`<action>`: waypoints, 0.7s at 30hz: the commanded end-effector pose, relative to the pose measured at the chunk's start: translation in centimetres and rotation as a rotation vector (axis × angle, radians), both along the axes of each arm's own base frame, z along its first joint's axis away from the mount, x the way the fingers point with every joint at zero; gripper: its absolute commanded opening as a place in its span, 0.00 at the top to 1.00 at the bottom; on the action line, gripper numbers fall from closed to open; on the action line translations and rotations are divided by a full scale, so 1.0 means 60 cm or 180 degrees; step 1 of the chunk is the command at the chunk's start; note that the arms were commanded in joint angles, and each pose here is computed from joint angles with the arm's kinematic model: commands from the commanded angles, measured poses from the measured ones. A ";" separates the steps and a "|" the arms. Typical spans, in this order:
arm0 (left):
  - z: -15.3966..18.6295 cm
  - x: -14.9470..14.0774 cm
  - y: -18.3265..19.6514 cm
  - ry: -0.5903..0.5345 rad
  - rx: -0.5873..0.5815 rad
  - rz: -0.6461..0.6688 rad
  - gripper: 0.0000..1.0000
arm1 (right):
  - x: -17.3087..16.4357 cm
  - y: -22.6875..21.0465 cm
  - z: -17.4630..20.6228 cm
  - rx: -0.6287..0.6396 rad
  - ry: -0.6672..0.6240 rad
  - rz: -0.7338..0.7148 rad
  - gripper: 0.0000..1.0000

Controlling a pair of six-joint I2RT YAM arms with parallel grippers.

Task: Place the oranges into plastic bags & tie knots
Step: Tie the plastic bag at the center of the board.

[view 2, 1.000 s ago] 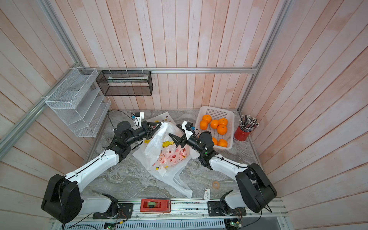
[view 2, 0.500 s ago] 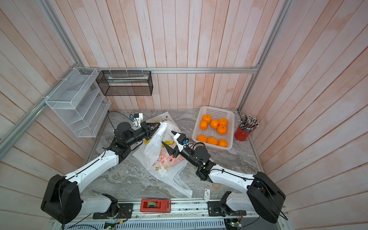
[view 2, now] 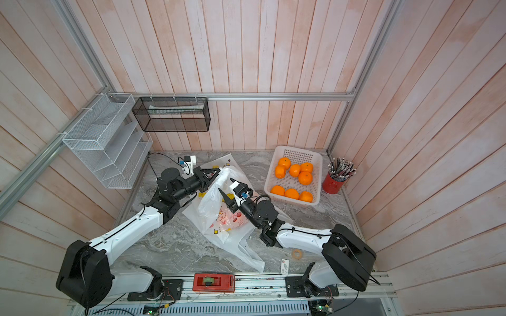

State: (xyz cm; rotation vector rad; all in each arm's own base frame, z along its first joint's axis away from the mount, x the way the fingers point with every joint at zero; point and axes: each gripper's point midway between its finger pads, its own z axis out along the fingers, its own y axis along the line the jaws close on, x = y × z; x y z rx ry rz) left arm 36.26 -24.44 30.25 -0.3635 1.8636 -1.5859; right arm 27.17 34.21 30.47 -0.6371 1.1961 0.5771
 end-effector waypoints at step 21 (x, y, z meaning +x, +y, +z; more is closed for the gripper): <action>0.014 0.024 0.052 -0.0324 0.0450 0.0393 1.00 | 0.017 -0.018 -0.001 -0.0054 0.0001 -0.0423 1.00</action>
